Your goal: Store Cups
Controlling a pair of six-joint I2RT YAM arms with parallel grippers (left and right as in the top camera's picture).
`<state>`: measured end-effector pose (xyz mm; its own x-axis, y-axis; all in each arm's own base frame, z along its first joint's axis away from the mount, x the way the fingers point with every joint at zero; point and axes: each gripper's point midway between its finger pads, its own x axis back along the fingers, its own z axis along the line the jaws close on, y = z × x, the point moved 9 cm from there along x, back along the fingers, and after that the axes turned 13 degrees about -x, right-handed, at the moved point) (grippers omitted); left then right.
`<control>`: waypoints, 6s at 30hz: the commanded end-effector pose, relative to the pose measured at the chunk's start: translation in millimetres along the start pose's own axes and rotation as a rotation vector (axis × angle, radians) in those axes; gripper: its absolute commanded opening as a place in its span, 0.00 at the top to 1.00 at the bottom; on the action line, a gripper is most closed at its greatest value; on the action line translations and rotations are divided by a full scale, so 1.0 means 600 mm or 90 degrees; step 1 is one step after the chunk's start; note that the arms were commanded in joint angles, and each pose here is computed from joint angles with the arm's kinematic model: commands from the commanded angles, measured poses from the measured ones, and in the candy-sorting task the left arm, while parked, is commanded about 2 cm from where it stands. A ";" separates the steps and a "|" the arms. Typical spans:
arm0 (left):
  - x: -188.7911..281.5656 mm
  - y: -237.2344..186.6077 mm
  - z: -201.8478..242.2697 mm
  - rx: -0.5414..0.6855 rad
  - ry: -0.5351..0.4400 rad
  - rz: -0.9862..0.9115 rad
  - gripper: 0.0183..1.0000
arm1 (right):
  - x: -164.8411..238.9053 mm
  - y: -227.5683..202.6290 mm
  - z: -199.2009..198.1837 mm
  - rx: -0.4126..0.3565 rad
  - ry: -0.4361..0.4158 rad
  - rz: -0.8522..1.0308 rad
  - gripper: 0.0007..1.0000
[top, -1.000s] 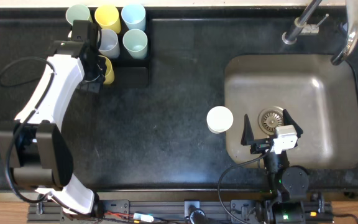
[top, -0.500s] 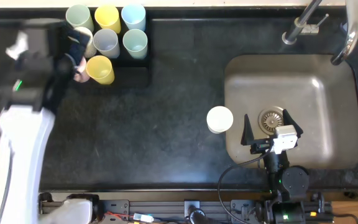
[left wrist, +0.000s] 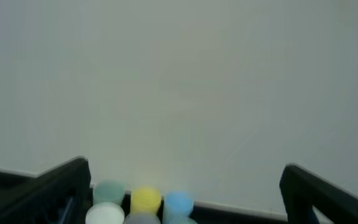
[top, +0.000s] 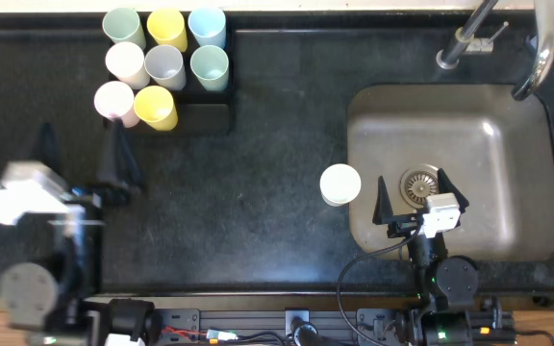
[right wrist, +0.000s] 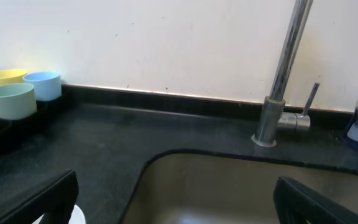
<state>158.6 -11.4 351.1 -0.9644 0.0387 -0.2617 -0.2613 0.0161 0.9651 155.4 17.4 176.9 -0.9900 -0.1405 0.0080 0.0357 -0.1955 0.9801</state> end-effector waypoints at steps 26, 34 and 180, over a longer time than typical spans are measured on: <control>0.087 -0.299 -0.006 -0.071 -0.076 0.210 0.00 | -0.001 -0.006 -0.001 -0.005 -0.001 0.000 0.00; 0.087 -0.299 -0.006 -0.071 -0.076 0.210 0.00 | -0.001 -0.006 -0.001 -0.005 -0.001 0.000 0.00; 0.087 -0.300 -0.006 -0.071 -0.074 0.214 0.00 | -0.442 0.069 0.448 -0.043 0.055 0.779 0.96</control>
<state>155.6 -16.7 164.0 -0.9872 0.1401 0.0762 0.0608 -0.1113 0.9919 380.4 299.3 273.5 -0.2930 -0.3183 0.9016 0.9394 0.0794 0.3334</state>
